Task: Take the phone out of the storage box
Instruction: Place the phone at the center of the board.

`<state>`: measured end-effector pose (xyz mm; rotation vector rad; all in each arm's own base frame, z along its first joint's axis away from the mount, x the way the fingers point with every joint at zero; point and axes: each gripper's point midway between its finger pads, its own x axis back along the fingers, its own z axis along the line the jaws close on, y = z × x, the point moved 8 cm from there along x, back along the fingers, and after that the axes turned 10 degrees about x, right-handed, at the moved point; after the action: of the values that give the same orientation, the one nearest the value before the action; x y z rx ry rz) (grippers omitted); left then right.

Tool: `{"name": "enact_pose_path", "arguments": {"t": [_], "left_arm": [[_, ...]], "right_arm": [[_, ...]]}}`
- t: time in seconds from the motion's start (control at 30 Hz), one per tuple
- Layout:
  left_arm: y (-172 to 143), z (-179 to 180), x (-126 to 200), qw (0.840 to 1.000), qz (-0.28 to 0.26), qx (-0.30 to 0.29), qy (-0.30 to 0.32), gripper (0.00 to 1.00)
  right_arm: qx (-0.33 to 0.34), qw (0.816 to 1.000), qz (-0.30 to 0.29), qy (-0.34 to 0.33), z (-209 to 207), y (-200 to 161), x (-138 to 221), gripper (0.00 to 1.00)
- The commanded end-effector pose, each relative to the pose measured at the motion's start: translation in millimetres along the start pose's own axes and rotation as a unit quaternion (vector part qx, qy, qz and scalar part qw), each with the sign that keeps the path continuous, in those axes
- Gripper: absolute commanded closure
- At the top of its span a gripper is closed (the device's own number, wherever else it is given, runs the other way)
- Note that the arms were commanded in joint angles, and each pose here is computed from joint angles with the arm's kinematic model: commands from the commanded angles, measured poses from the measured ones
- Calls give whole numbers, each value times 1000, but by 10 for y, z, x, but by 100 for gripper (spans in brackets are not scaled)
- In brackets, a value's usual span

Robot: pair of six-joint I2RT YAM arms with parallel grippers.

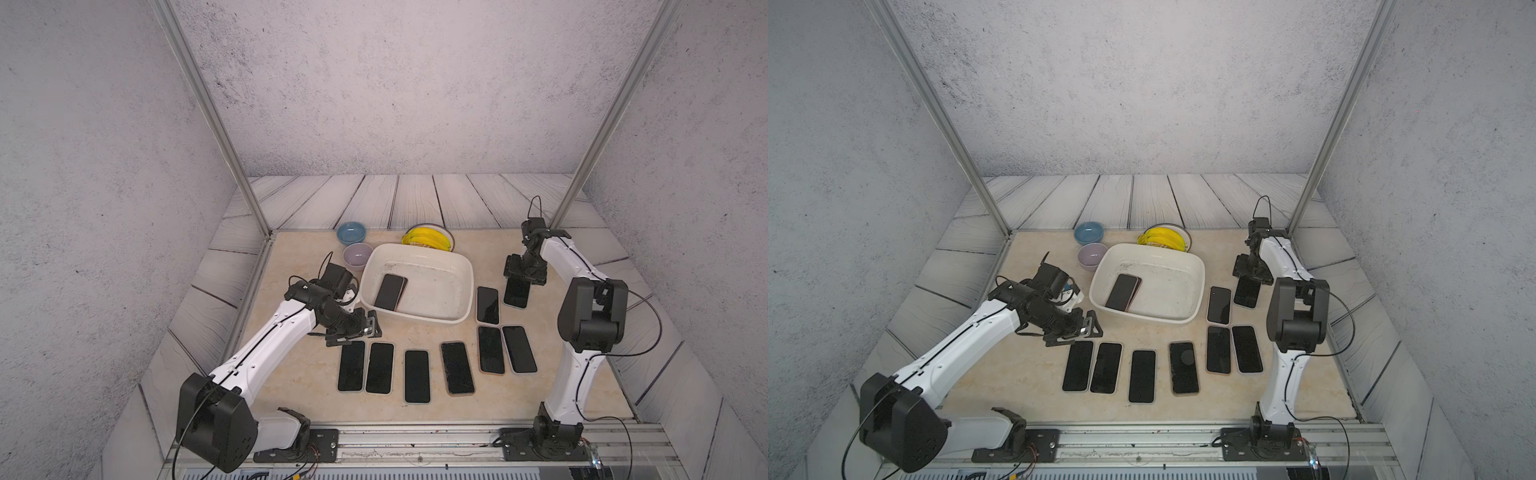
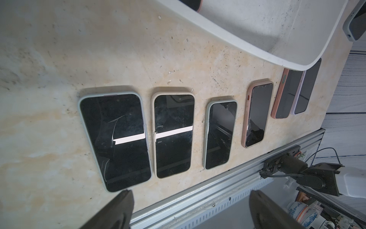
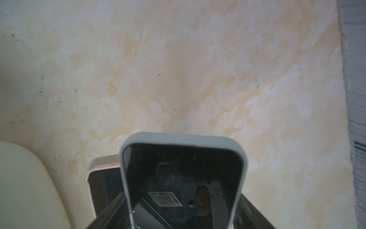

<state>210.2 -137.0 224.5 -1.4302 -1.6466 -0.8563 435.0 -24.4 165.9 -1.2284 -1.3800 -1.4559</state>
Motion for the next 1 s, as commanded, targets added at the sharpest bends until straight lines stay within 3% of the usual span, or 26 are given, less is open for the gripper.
{"name": "enact_pose_path", "arguments": {"t": [0.0, 0.3, 0.53, 0.97], "left_arm": [[-48, 47, 66, 1000, -4, 5, 9, 3], [-34, 47, 84, 1000, -12, 10, 14, 3], [3, 26, 64, 1000, -13, 12, 10, 3], [-20, 40, 43, 1000, -14, 15, 2, 3]], "right_arm": [[20, 1000, -12, -9, -38, 115, -21, 33], [50, 998, 22, -19, -41, 58, -334, 33], [52, 998, 46, 11, 15, -66, -503, 32], [35, 994, 94, 46, 70, -446, -624, 30]]}}
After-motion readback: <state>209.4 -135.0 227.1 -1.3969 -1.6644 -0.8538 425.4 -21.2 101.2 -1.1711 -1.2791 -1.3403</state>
